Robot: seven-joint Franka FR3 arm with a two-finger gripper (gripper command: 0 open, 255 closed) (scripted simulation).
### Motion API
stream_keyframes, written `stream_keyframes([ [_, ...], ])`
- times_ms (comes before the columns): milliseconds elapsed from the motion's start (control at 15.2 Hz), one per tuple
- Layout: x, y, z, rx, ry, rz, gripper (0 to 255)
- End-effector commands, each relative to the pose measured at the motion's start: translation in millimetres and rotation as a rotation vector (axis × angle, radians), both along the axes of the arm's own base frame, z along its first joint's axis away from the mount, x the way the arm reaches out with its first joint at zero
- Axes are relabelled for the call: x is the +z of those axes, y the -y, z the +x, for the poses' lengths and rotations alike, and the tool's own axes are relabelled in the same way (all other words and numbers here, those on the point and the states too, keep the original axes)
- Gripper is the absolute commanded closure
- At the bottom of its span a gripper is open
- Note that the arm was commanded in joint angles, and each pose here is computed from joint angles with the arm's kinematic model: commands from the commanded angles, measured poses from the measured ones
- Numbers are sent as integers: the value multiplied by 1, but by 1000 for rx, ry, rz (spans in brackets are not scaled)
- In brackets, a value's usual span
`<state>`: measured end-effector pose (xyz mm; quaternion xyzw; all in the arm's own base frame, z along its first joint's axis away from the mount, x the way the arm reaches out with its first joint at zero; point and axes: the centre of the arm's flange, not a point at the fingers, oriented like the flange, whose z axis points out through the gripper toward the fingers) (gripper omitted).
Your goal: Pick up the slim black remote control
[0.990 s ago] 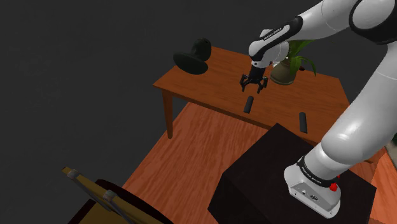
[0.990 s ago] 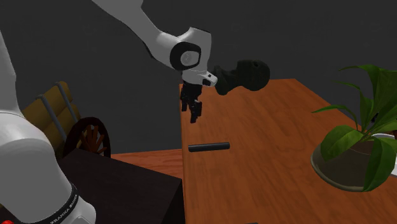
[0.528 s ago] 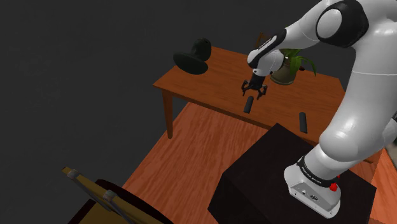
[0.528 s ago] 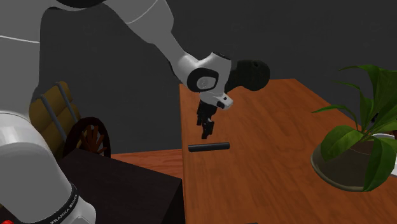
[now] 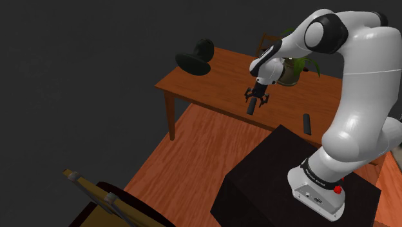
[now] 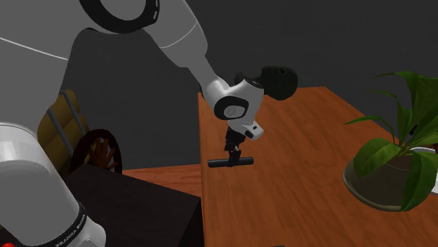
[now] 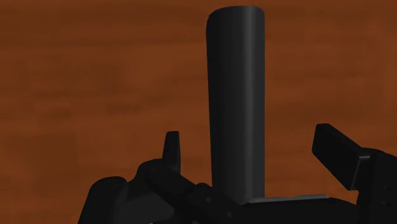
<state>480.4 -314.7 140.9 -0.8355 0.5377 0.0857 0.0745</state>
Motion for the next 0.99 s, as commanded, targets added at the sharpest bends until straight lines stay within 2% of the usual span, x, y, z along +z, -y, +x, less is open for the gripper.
stream_keyframes([
  [0, -12, -1, 0, -1, 0, 0, 0],
  [198, -20, -1, 0, -1, 0, 0, 0],
  [264, -19, -1, 1, -1, 0, 0, 255],
  [924, -15, -1, 0, -1, 0, 0, 255],
])
